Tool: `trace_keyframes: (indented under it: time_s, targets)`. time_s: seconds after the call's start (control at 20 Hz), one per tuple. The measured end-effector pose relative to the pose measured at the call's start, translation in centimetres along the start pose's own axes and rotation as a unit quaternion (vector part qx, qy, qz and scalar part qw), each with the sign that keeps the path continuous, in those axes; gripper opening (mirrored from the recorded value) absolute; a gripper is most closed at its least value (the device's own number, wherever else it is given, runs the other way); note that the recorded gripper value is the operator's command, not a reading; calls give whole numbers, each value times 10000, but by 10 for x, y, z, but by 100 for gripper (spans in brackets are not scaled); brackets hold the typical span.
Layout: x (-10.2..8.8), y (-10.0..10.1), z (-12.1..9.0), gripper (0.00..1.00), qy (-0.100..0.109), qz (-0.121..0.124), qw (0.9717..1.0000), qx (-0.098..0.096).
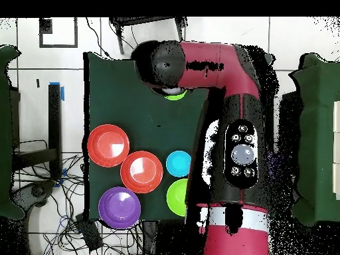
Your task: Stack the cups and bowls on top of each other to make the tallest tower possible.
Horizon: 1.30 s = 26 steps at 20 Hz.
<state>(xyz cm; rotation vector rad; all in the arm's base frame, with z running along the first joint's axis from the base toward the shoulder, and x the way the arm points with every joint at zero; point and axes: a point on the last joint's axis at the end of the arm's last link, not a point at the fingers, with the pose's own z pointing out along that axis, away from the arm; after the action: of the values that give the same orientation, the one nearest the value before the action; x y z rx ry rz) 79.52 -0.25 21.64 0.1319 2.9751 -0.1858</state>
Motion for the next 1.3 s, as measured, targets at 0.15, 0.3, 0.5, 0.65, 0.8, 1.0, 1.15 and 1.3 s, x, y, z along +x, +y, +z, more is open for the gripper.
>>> trace_keyframes:
  time_s: [0.15,0.3,0.5,0.65,0.8,1.0,1.15,1.3]
  targets:
    - [4,2,4,0,-19,-23,10000,-16]
    - [8,5,7,0,-62,-47,10000,-46]
    - [13,11,12,0,-116,-94,9998,-88]
    - [16,15,15,0,-117,-124,9998,-118]
    - [18,20,18,0,-114,-153,9997,-152]
    - [23,27,23,0,-135,-200,9995,-211]
    - [24,32,26,0,-181,-227,9993,-245]
    - [23,33,27,0,-225,-235,9991,-260]
